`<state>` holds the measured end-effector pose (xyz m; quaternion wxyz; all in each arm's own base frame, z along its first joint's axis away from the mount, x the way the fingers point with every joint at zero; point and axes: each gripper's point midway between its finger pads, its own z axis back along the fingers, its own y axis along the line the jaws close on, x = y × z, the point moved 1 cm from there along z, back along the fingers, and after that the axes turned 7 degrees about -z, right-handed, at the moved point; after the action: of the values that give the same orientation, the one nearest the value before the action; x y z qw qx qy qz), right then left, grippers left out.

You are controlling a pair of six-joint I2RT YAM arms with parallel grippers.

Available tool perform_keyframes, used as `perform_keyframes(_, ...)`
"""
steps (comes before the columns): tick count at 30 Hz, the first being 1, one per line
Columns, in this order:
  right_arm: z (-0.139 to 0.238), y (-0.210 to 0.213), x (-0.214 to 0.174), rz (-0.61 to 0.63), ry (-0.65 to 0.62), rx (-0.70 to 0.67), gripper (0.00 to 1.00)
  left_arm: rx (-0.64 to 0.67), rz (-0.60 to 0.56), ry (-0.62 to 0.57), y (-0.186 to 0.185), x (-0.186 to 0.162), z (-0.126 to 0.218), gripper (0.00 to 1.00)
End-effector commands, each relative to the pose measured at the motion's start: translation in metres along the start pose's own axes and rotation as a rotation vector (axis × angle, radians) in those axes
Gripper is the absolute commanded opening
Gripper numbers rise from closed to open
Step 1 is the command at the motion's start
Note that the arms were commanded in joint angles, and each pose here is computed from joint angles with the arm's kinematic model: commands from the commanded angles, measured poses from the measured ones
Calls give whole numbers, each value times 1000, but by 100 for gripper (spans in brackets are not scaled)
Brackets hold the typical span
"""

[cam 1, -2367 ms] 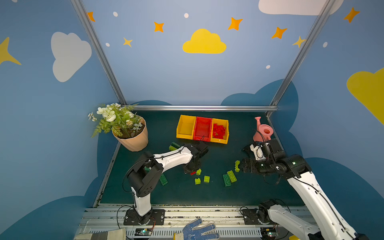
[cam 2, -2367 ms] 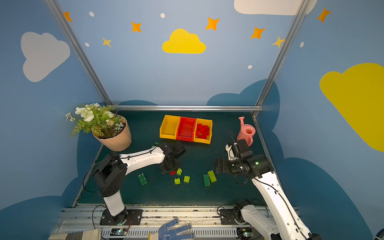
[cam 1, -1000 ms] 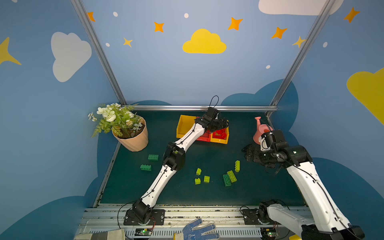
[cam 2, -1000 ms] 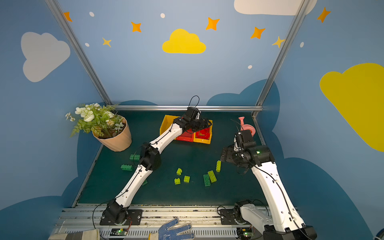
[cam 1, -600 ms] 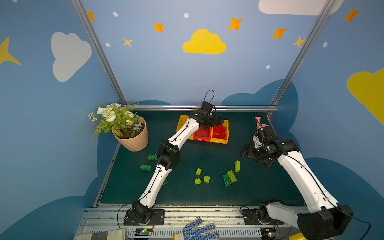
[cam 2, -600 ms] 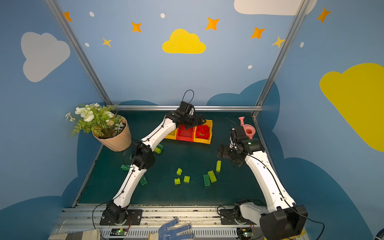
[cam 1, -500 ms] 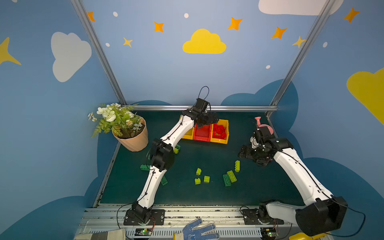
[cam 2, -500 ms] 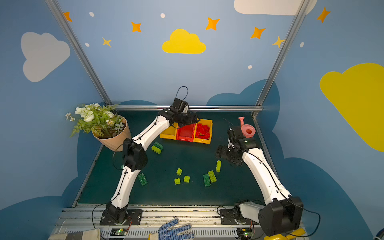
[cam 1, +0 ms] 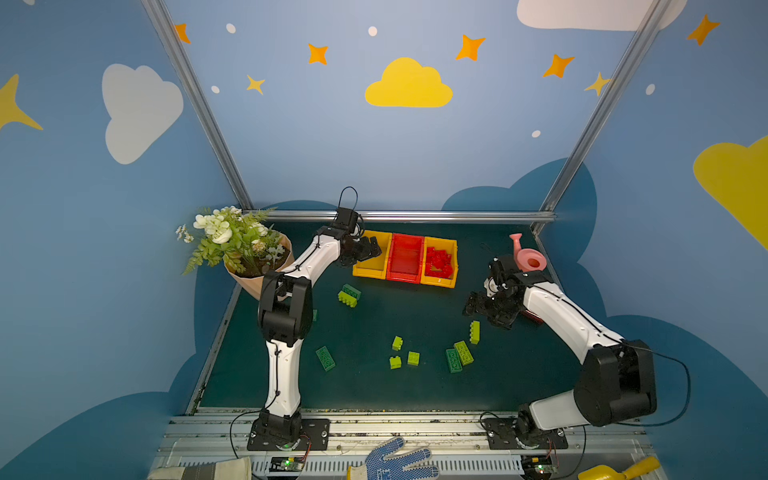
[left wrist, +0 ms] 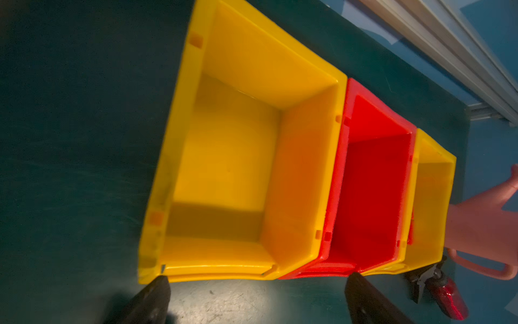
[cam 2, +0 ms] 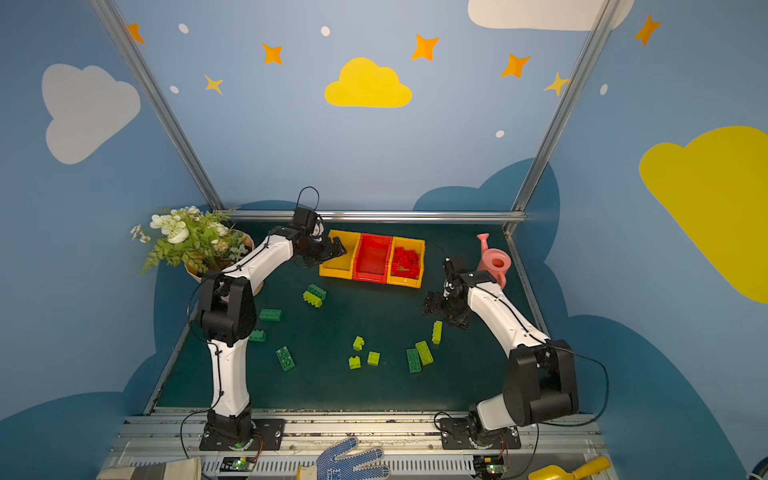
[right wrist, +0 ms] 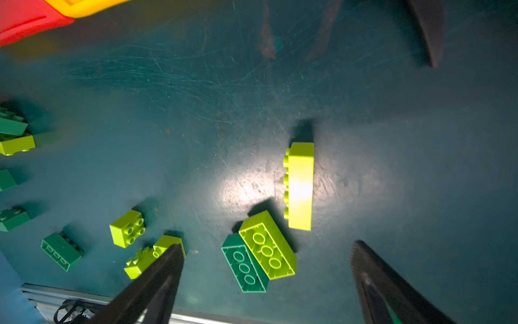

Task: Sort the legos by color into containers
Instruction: 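Move the left gripper back while the right grasps the upright lime brick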

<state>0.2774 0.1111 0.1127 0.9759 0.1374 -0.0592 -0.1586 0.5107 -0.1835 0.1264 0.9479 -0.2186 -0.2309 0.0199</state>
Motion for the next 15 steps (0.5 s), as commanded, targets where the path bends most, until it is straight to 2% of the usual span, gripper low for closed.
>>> perform_keyframes(1,-2,8,3,1,-6,14,91,-34,-48,-22,-11,9,-6,96)
perform_keyframes(6,2,7,1,0,-23,-8,91,34,-37,22,3,2,-22,95)
perform_keyframes(13,-8,-2,-5,-19,-19,-31,90,-39,-45,55,-12,-8,-40,93)
perform_keyframes(15,-15,-3,-7,-17,-7,-30,82,-59,-60,59,-21,-10,-42,93)
